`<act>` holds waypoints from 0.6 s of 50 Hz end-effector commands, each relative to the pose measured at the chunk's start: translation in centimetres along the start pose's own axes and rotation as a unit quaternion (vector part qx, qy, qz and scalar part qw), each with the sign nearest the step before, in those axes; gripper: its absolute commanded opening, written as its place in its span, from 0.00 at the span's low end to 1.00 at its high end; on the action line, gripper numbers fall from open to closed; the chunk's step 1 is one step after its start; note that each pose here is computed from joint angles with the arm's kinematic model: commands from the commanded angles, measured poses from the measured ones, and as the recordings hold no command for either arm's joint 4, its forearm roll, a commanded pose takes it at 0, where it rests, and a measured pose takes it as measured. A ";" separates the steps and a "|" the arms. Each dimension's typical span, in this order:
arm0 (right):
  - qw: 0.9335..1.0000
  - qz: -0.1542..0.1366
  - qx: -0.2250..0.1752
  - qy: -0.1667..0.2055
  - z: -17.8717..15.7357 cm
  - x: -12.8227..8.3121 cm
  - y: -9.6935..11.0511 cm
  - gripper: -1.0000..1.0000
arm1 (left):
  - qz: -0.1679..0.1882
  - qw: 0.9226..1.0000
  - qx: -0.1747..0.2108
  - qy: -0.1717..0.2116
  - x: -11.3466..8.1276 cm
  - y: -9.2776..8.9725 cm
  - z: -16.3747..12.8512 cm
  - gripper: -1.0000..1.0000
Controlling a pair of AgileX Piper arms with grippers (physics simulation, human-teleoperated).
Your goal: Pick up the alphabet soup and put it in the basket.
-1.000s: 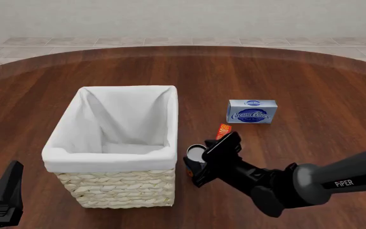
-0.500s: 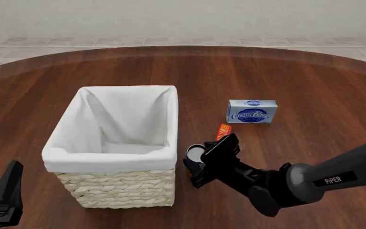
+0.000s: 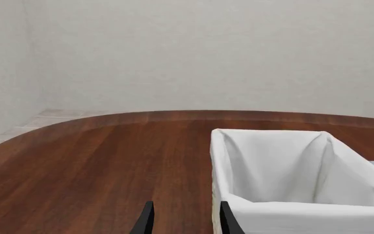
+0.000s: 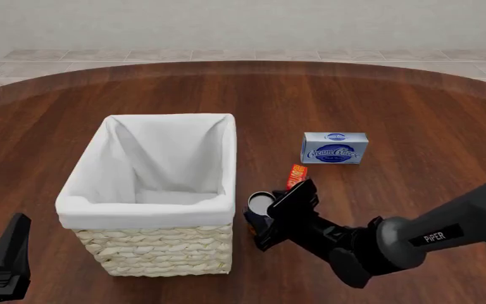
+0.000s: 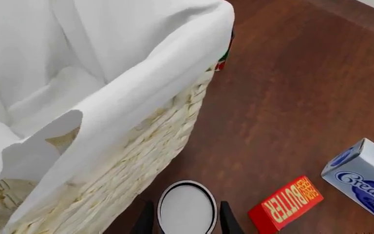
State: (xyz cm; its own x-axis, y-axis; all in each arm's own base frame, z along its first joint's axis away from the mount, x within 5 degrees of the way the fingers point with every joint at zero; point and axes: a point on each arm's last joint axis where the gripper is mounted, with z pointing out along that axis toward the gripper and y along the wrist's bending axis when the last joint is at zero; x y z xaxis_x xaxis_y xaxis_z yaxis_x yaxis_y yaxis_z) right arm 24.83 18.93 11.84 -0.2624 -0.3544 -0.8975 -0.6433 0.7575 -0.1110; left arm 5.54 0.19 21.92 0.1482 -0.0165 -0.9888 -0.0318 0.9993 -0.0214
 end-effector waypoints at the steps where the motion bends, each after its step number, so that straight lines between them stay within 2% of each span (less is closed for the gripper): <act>1: 1.000 0.001 0.001 0.002 0.2 0.2 -0.1 1.00 | 0.000 1.000 0.000 0.000 0.0 0.0 0.0 1.00; 23: 1.000 0.008 0.002 0.008 0.9 1.0 -0.1 1.00 | 0.000 1.000 0.000 0.000 0.0 0.0 0.0 1.00; 24: 1.000 0.007 0.002 0.008 0.9 1.0 -0.1 0.00 | 0.000 1.000 0.000 0.000 0.0 0.0 0.0 1.00; 30: 1.000 0.005 0.007 0.001 0.4 0.8 -0.4 0.00 | 0.000 1.000 0.000 0.000 0.0 0.0 0.0 1.00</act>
State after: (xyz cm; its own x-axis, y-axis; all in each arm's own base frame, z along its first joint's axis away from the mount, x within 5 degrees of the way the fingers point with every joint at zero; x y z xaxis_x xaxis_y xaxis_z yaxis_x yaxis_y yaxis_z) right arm 25.15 18.88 10.83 -0.2709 -0.3595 -0.8930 -0.6394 0.7606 -0.1123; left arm 5.54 0.19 21.92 0.1480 -0.0164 -0.9888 -0.0317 0.9993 -0.0213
